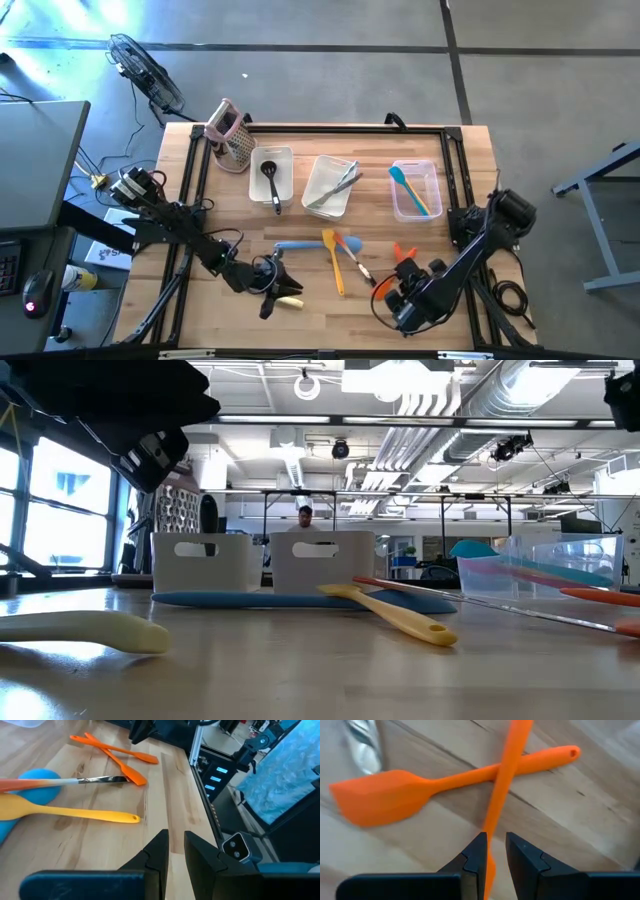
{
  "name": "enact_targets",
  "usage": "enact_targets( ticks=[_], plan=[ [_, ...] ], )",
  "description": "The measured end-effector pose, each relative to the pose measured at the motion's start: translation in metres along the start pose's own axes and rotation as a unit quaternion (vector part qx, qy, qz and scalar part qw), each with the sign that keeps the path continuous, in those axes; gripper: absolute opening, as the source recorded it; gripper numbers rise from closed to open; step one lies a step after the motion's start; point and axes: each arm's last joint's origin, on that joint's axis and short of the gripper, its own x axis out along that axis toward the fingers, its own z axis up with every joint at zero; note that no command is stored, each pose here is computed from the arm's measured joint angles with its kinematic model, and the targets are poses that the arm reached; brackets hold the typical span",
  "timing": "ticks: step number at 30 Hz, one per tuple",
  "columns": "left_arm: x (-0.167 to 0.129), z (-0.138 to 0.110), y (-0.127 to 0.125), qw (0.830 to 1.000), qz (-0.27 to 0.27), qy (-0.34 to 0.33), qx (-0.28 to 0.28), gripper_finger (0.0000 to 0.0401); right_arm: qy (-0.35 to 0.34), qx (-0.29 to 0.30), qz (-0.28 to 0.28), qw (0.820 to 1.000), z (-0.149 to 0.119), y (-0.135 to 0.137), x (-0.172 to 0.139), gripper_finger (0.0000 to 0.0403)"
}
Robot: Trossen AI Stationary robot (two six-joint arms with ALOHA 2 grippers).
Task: Pick & Place Kitchen Items
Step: Put the right orange spatula into the transparent bin
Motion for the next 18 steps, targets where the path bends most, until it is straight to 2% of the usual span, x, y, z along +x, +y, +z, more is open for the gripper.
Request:
enact_targets(
  ticks=[7, 18],
  plan=[
    [0.0000, -0.0001, 0.0002, 1.000, 0.002, 0.000, 0.003, 0.0057, 0.004, -0.002, -0.021, 1.000, -0.0020, 0.0033, 0.0093, 0.0064],
    [0.0000, 0.0004, 0.0009, 1.000, 0.014, -0.007, 0.017, 0.0057, 0.005, -0.003, -0.010, 1.000, -0.0034, 0.0068, 0.0113, 0.0064]
  ],
)
